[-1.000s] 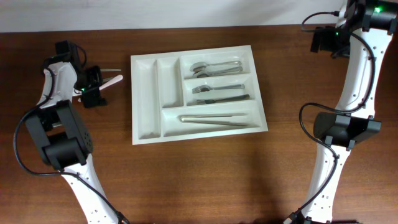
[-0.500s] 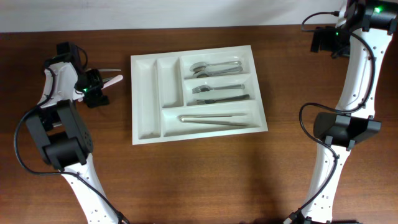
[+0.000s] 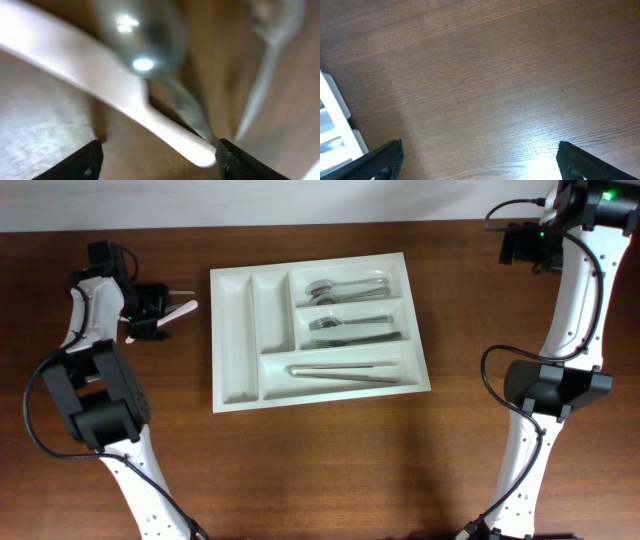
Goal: Pack container
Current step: 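Close the left gripper on the knife handle and lift it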
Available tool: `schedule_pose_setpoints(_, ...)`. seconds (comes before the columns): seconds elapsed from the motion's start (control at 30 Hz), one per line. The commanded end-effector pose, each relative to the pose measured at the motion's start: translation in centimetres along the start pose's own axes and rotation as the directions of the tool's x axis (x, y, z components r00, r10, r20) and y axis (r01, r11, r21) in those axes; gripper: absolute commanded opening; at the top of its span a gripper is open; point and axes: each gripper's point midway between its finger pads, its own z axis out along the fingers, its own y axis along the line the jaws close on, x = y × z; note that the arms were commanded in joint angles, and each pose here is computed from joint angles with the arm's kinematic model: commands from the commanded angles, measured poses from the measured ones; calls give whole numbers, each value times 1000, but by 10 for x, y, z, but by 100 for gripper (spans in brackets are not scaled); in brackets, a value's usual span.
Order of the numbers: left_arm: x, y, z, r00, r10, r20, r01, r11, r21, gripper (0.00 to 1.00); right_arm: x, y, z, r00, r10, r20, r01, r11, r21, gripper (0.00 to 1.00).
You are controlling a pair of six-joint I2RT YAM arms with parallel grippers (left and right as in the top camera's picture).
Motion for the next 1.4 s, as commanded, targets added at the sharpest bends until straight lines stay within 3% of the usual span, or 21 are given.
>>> schedule_pose_setpoints(0.0,9,-30,-14,962,271,-31,-266,958,109,73,1,-2,-4,1000,-9,1,9,1000,8,99)
schedule_pose_setpoints(0.13,21,-39,-21,879,477,-30,-468,872,146,73,1,-2,-4,1000,-9,1,9,1000,8,99)
schedule_pose_setpoints(0.3,28,-38,-19,807,590,-19,-582,801,136,72,1,-2,-4,1000,-9,1,9,1000,8,99)
schedule_pose_setpoints(0.6,-11,-16,-17,685,721,101,-704,691,-162,73,1,-2,-4,1000,-9,1,9,1000,8,99)
schedule_pose_setpoints(0.77,-21,-14,-20,627,770,115,-739,635,-224,73,1,-2,-4,1000,-9,1,9,1000,8,99)
schedule_pose_setpoints(1.37,-20,0,14,616,786,55,-754,608,-248,72,1,-2,-4,1000,-9,1,9,1000,8,99)
